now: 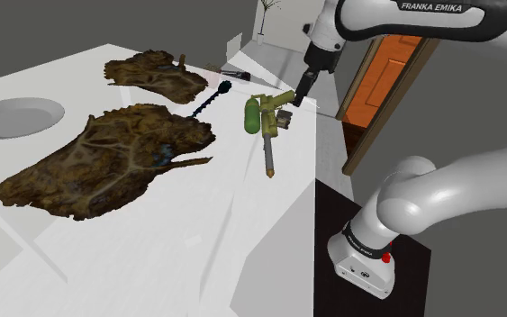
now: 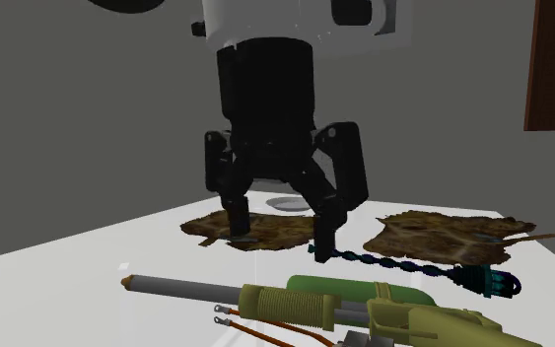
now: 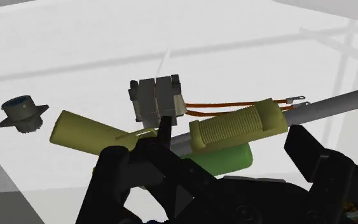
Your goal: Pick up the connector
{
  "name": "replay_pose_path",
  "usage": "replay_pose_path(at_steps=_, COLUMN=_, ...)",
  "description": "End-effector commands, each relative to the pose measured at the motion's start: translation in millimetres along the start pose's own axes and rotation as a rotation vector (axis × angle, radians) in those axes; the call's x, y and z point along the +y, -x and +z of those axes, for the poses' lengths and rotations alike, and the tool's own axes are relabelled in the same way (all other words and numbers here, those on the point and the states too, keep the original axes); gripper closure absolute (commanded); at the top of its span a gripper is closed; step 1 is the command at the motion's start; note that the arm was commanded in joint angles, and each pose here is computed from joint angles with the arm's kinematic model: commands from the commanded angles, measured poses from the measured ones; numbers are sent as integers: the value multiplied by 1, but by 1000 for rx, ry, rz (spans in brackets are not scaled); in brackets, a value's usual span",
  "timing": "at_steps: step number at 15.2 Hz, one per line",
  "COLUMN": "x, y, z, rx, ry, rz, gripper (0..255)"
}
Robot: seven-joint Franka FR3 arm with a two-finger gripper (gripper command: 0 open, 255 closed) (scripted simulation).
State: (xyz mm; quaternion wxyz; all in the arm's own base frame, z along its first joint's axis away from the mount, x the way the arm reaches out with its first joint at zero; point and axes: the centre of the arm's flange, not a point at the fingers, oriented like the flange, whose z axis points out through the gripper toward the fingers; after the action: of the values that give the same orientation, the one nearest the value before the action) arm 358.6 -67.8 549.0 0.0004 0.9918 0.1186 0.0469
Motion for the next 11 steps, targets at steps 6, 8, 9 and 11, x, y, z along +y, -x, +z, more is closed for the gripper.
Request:
replay_pose_path(at_steps=6, x=50, y=-25, z=66, rx=-67, ry=94, rz=-140, gripper=0)
replay_pose_path(at_steps=8, x=53, y=-26, z=75, rx=-70, ry=99, rz=-147, gripper=0)
replay_pose_path(at_steps=9, x=53, y=-25, z=80, rx=-70, ry=99, rz=-147, gripper=0)
replay_pose_path(at_steps=11, x=52, y=-24, z=91, rx=-70, ry=99, rz=-147, gripper=0)
